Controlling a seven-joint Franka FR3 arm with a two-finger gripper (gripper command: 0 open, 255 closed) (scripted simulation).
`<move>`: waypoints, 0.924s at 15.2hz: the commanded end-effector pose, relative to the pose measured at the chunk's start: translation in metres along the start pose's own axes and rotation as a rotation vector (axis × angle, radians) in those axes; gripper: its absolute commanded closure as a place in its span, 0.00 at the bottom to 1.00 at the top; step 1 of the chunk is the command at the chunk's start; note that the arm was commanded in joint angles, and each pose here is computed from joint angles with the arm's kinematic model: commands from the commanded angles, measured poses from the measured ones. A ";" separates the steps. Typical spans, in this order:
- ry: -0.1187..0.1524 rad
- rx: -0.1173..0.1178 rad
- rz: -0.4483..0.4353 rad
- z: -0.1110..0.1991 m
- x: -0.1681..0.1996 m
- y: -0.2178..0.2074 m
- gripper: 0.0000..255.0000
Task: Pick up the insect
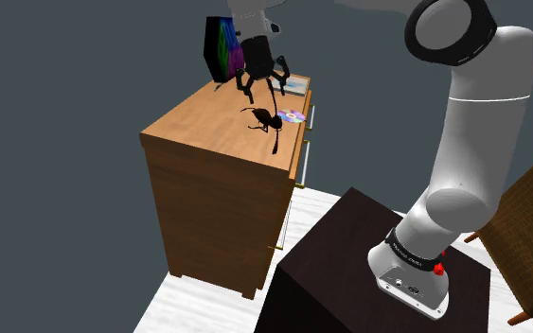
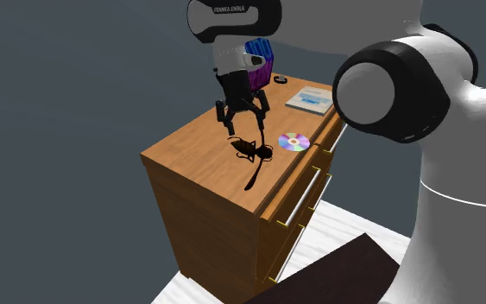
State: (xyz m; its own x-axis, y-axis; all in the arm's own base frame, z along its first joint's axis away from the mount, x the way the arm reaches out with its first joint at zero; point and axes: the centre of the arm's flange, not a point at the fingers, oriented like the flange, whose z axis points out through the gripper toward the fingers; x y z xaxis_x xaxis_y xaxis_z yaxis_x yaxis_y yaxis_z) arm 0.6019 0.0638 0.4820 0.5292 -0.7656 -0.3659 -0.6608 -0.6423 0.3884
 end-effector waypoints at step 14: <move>-0.029 -0.017 0.050 0.035 0.033 -0.027 1.00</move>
State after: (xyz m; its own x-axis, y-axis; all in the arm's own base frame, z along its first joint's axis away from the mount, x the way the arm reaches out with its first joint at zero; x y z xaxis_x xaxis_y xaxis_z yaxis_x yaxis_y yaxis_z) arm 0.6180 0.0587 0.4306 0.4807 -0.7948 -0.3704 -0.6764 -0.6049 0.4202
